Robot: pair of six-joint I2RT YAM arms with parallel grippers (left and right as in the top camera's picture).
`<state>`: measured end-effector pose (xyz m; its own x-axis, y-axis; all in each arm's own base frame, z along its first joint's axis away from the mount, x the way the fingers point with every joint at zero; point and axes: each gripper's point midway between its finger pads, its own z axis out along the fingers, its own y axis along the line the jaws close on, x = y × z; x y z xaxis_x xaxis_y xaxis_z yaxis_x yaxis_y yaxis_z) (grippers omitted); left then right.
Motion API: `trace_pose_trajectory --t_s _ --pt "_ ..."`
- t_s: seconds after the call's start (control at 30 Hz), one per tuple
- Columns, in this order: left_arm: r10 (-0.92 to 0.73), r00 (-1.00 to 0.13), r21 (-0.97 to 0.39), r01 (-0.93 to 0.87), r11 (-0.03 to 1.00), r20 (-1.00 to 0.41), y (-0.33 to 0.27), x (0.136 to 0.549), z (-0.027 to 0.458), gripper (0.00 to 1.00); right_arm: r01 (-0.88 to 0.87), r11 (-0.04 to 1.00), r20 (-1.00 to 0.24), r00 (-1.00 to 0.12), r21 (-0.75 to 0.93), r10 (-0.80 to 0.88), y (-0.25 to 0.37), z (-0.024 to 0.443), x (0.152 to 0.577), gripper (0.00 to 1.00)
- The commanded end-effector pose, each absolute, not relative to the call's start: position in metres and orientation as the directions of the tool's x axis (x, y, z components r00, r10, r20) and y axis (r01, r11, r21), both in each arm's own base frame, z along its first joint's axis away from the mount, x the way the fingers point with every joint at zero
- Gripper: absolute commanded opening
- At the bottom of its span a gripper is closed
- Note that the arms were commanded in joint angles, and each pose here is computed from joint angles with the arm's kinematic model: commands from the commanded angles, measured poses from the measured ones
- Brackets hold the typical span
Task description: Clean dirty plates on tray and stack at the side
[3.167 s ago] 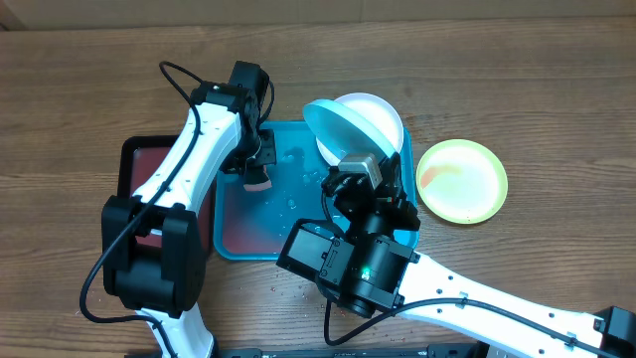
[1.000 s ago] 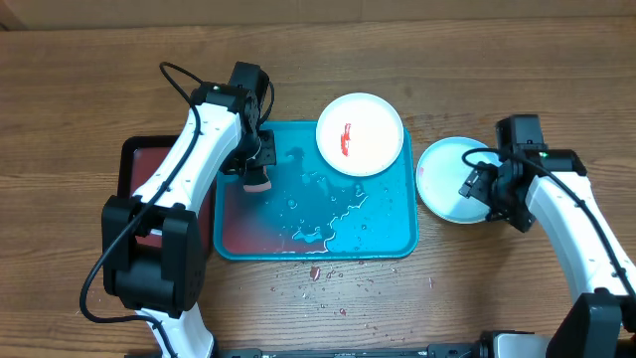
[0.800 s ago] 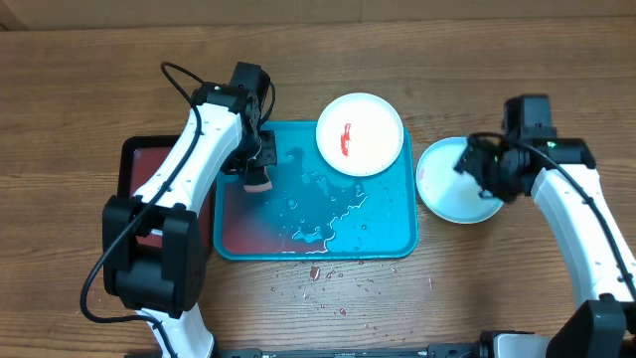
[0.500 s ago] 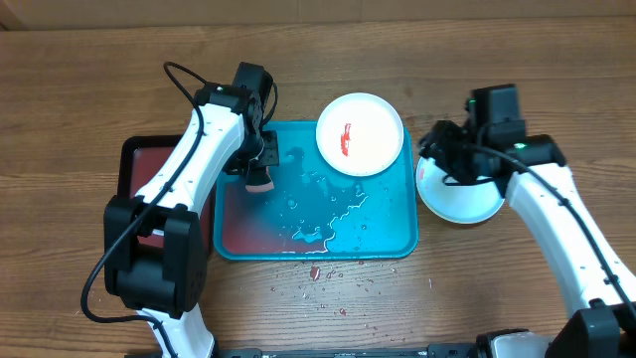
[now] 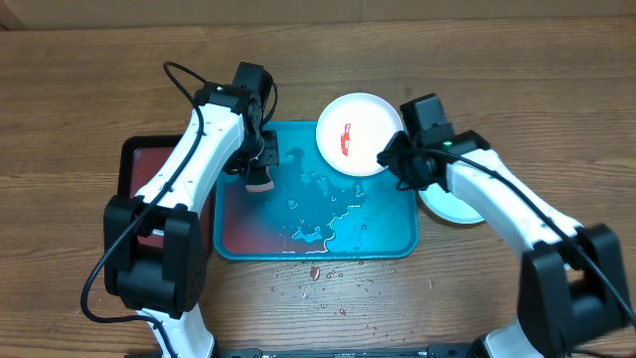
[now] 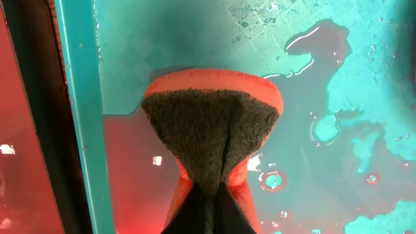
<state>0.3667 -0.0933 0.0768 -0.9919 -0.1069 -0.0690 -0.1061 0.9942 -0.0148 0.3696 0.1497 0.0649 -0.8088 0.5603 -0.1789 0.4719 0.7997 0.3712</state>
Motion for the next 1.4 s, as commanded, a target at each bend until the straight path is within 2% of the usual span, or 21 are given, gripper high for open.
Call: trace_pose_trajectory --t_s 0.0,0.17,0.53,0.93,1.1,1.2,1.27,1.3,1.33,1.37 --pt "-0.102 -0.993 -0.024 -0.101 0.995 -0.060 -0.096 0.364 0.076 0.04 0.490 0.798 -0.172 -0.804 0.352 0.569 0.154 0.047 0.372 0.48" --pt "-0.101 -0.993 -0.024 -0.100 0.995 -0.060 -0.096 0.364 0.076 0.04 0.484 0.802 -0.135 -0.821 0.350 0.555 0.164 0.029 0.371 0.40" --pt "-0.101 -0.993 -0.024 -0.100 0.995 -0.060 -0.096 0.364 0.076 0.04 0.480 0.802 -0.101 -0.833 0.356 0.544 0.172 0.022 0.367 0.21" --pt "-0.101 -0.993 -0.023 -0.100 0.995 -0.059 -0.096 0.364 0.075 0.04 0.511 0.780 0.006 -0.838 0.361 0.546 0.186 0.008 0.353 0.18" --pt "-0.101 -0.993 -0.023 -0.100 0.995 -0.060 -0.096 0.364 0.076 0.04 0.394 0.837 0.086 -0.916 0.379 0.392 0.220 0.009 0.319 0.16" --pt "-0.101 -0.993 -0.023 -0.100 0.995 -0.060 -0.096 0.364 0.076 0.04 0.286 0.886 0.152 -0.957 0.365 0.247 0.244 0.009 0.280 0.17" --pt "-0.101 -0.993 -0.023 -0.100 0.995 -0.060 -0.096 0.364 0.076 0.04 0.239 0.901 0.178 -0.966 0.361 0.185 0.255 0.009 0.262 0.22" --pt "-0.101 -0.993 -0.023 -0.100 0.995 -0.060 -0.096 0.364 0.075 0.04 0.212 0.911 0.187 -0.970 0.353 0.153 0.258 0.010 0.254 0.31" --pt "-0.101 -0.993 -0.023 -0.100 0.995 -0.059 -0.096 0.364 0.075 0.04 0.155 0.915 0.176 -0.980 0.371 0.095 0.262 0.014 0.253 0.47" --pt "-0.101 -0.993 -0.023 -0.100 0.995 -0.059 -0.096 0.364 0.075 0.04 0.132 0.915 0.167 -0.983 0.381 0.073 0.261 0.017 0.256 0.54"
